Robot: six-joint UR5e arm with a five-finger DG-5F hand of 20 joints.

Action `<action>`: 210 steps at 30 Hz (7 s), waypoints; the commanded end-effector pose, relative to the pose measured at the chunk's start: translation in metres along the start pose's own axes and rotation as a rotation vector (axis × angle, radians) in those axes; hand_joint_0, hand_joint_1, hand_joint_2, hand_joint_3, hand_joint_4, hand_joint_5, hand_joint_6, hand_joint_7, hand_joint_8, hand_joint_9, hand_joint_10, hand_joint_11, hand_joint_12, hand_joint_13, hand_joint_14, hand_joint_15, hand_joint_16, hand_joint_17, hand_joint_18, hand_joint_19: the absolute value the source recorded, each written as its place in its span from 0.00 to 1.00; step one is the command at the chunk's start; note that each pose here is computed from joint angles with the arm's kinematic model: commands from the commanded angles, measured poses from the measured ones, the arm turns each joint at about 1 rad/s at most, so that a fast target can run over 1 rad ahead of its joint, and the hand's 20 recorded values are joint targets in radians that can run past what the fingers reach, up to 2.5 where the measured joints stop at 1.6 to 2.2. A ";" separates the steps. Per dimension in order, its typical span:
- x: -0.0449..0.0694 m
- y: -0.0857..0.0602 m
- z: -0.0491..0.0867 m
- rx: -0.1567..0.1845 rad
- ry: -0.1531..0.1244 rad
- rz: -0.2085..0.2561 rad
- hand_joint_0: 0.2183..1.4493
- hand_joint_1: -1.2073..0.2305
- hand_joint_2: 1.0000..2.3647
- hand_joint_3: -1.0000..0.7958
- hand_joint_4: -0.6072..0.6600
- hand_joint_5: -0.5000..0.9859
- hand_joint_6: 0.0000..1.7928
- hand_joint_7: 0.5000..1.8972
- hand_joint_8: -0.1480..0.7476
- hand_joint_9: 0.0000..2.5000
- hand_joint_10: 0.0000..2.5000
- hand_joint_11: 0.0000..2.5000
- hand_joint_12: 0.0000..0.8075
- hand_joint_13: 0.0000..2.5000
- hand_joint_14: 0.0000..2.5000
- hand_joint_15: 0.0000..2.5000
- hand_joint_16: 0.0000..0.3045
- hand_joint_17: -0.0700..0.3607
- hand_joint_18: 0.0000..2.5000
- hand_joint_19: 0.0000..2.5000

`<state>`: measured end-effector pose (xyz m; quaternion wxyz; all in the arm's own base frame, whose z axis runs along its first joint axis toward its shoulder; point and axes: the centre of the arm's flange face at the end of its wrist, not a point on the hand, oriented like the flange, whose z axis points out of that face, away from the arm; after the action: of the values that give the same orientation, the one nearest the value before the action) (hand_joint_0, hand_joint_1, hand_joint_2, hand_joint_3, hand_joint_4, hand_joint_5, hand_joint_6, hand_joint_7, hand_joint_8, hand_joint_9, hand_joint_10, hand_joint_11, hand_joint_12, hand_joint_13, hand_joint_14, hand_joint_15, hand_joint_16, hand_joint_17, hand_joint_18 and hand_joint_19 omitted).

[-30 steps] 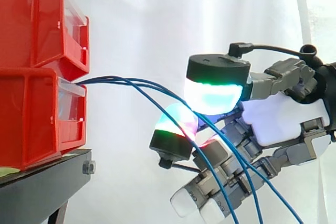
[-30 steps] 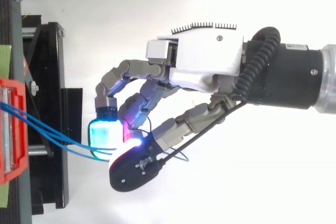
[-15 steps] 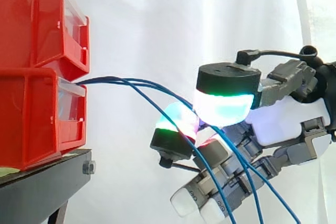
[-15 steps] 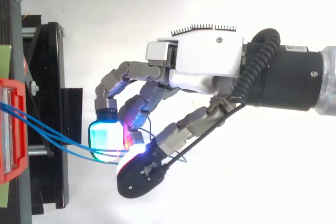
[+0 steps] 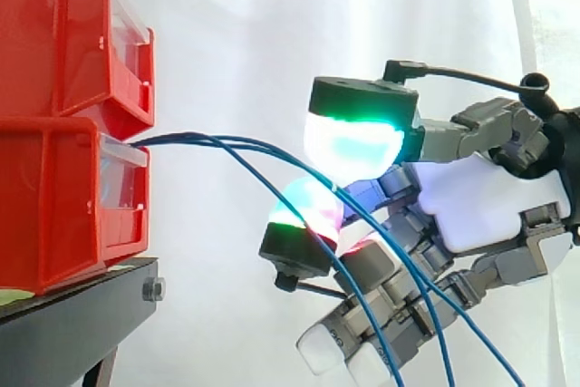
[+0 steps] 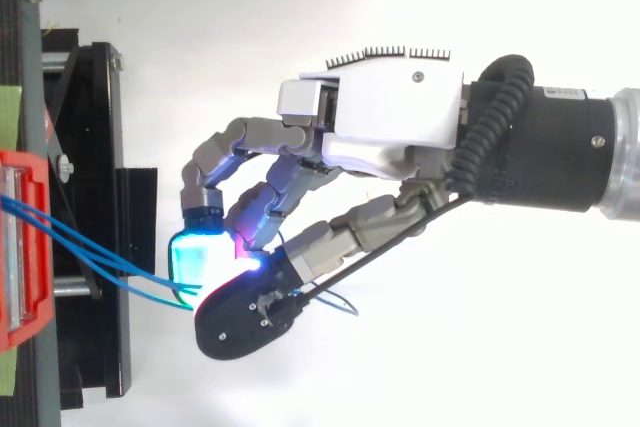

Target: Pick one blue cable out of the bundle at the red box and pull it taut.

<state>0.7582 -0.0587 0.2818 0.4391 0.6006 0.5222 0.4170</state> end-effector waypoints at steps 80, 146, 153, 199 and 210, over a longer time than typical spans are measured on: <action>0.001 0.002 0.000 -0.011 -0.031 0.040 0.31 0.31 0.00 0.28 0.60 0.22 0.49 0.36 0.56 0.39 0.01 0.46 0.45 0.27 0.01 0.15 0.17 0.43 0.26 0.16; 0.007 0.014 0.000 -0.023 -0.038 0.065 0.37 0.24 0.01 0.48 0.53 0.20 0.50 0.37 0.55 0.40 0.01 0.47 0.46 0.28 0.01 0.15 0.17 0.43 0.28 0.16; 0.007 0.015 0.000 -0.024 -0.037 0.065 0.43 0.12 0.00 0.28 0.56 0.20 0.50 0.36 0.54 0.37 0.01 0.46 0.46 0.26 0.01 0.14 0.17 0.43 0.28 0.13; 0.007 0.014 0.000 -0.023 -0.039 0.065 0.34 0.23 0.01 0.43 0.55 0.24 0.48 0.52 0.56 0.45 0.01 0.49 0.45 0.32 0.01 0.17 0.16 0.42 0.31 0.19; 0.007 0.014 0.000 -0.023 -0.038 0.065 0.46 0.10 0.00 0.31 0.54 0.22 0.50 0.42 0.52 0.39 0.01 0.46 0.44 0.28 0.01 0.16 0.16 0.42 0.29 0.15</action>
<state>0.7624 -0.0530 0.2956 0.4418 0.6200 0.4894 0.4254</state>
